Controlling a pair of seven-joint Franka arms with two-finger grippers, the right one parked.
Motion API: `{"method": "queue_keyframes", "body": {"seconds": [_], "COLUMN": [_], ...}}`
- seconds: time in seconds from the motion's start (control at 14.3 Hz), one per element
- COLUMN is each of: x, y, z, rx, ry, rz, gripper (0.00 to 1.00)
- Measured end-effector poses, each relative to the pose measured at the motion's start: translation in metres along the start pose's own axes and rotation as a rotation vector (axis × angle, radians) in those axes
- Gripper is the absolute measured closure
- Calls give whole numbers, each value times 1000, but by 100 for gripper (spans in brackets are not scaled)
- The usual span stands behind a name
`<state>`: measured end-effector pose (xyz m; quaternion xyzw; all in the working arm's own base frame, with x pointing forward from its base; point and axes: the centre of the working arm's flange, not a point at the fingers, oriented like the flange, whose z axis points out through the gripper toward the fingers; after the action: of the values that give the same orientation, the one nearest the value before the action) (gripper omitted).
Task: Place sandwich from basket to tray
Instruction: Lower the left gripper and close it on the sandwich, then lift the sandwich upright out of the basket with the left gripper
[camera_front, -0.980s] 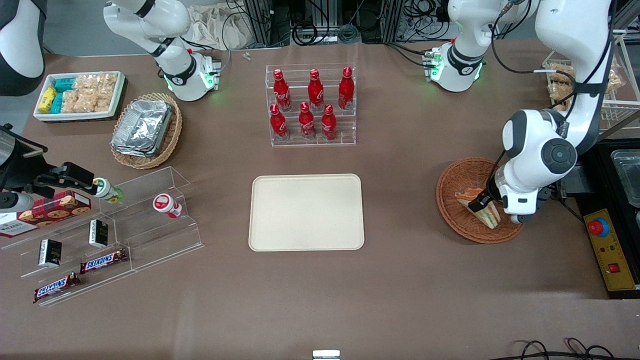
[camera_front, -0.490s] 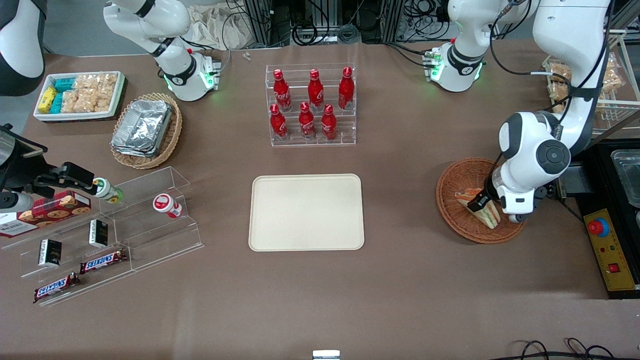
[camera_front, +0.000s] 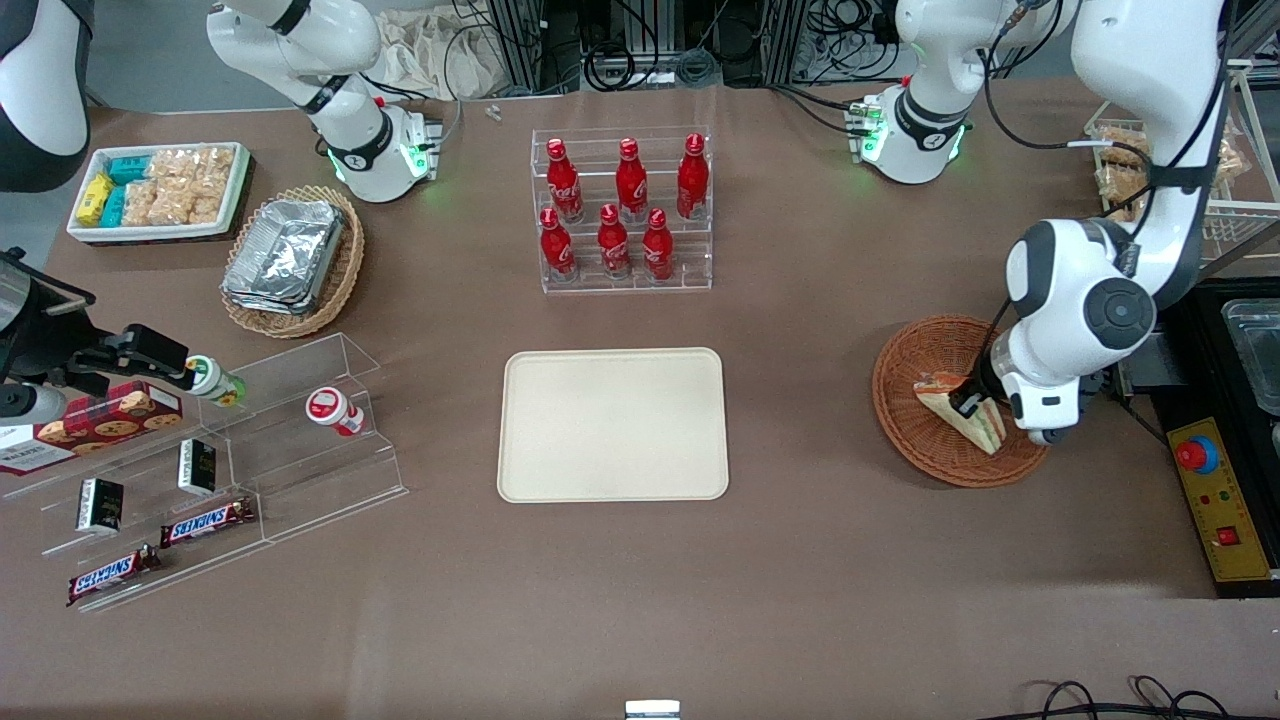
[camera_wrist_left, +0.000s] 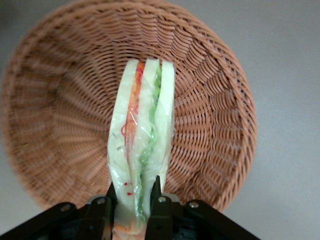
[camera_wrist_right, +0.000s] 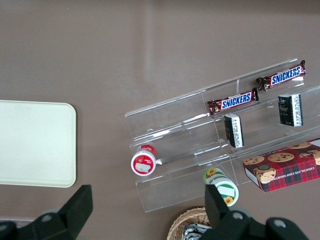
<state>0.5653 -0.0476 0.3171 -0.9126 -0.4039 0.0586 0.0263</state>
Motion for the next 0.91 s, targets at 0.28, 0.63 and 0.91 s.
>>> {"method": "queue_keyframes", "body": {"seconds": [0.28, 0.63, 0.91], "x": [-9, -32, -75], "y": [23, 42, 71], "z": [-120, -176, -179], "rx": [27, 3, 27], "ry": [-16, -2, -25], "rz": [35, 159, 400], "gripper": [84, 85, 85]}}
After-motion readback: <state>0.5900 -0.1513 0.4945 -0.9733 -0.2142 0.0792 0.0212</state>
